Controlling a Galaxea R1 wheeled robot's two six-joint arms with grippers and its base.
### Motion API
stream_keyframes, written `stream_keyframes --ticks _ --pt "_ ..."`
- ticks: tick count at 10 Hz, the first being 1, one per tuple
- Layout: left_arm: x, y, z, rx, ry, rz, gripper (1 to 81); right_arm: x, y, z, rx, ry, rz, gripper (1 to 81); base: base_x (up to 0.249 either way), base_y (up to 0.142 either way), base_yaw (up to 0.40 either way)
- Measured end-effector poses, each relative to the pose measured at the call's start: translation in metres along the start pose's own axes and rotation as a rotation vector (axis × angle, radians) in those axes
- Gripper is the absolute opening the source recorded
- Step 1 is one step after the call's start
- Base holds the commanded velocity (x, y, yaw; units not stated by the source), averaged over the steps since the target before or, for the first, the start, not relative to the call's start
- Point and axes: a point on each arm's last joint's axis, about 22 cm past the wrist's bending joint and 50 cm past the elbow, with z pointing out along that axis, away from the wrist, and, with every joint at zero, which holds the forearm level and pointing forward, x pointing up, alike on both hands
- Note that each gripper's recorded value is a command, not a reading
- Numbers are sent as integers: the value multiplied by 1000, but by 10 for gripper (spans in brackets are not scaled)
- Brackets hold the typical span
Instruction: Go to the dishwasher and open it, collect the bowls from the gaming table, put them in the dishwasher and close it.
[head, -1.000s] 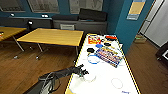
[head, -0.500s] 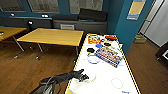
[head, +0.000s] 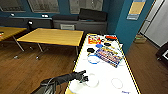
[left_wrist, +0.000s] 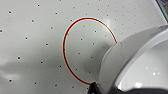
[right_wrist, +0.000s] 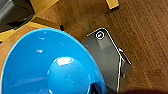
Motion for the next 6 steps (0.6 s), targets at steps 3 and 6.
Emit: stream_keyframes --ticks 3,6 --pt "-11 23 -14 -56 -46 63 10 0 1 0 -1 0 1 10 0 0 0" --pt "9 48 -68 -140 -29 161 10 -1 1 -1 -1 -2 0 10 0 0 0"
